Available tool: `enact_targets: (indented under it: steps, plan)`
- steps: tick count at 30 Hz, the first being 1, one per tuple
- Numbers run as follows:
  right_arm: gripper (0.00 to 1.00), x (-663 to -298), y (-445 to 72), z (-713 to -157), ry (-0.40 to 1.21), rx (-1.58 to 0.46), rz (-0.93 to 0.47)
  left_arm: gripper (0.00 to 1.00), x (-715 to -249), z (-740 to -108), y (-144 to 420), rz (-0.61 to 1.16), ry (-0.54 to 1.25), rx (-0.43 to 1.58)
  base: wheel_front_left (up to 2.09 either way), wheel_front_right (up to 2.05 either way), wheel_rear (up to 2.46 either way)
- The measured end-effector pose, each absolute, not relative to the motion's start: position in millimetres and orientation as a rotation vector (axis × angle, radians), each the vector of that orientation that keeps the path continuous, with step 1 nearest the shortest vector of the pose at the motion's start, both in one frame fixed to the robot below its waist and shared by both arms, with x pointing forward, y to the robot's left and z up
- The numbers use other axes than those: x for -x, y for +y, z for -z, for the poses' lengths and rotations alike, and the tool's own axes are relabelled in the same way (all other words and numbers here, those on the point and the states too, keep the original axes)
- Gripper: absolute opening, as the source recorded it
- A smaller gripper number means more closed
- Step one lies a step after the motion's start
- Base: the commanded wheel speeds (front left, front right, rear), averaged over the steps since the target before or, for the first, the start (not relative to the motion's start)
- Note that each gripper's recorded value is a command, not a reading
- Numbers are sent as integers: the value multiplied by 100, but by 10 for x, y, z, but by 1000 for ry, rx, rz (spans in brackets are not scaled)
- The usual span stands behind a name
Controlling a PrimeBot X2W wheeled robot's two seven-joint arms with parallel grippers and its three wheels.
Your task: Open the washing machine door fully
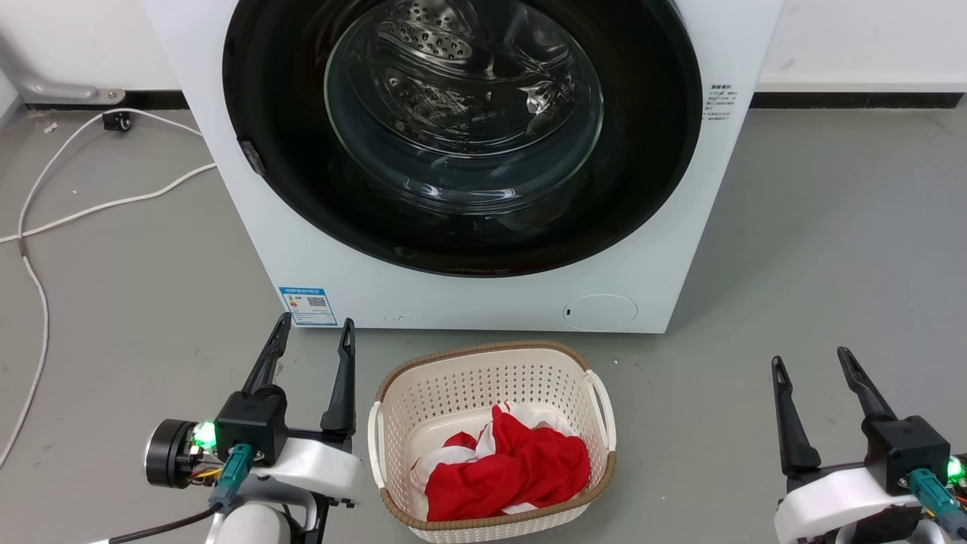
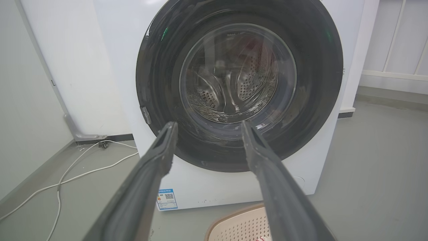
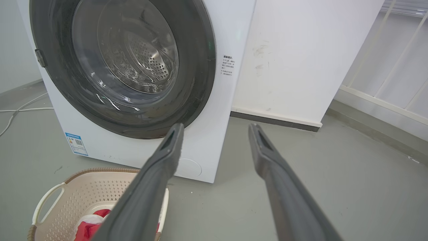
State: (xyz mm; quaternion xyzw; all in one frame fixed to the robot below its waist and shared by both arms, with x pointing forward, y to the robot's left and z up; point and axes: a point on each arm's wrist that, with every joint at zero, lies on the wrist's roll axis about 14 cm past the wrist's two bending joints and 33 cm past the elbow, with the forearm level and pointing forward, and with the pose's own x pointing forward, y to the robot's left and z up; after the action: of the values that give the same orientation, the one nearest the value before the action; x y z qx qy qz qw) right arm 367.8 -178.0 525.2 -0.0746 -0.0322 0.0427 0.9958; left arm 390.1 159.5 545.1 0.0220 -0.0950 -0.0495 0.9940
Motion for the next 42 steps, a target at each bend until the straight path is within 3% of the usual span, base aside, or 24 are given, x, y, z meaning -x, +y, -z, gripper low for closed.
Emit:
enact_targets:
  steps: [11,12,13,26,37,42]
  plan:
    - [100,-3688,-1794,-5220,-52,139,-81,100,-3915,-5427,1604,93,-185,-39,0,0,0]
    - [42,-3688,-1801,-5213,-50,130,-79,100,-3916,-5425,1602,93,-185,-38,0,0,0]
    - [0,-3687,-1807,-5202,-45,119,-77,100,-3917,-5425,1602,93,-185,-37,0,0,0]
    - [0,-3697,-1963,-5296,-97,-12,-25,100,-3915,-5433,1629,82,-187,-36,0,0,0]
    - [0,-3844,-2387,-5484,-305,-1079,130,100,-3938,-5415,1641,76,-183,-31,0,0,0]
    - [0,-4034,-2537,-5669,-374,-1322,116,100,-4001,-5394,1642,75,-178,-29,0,0,0]
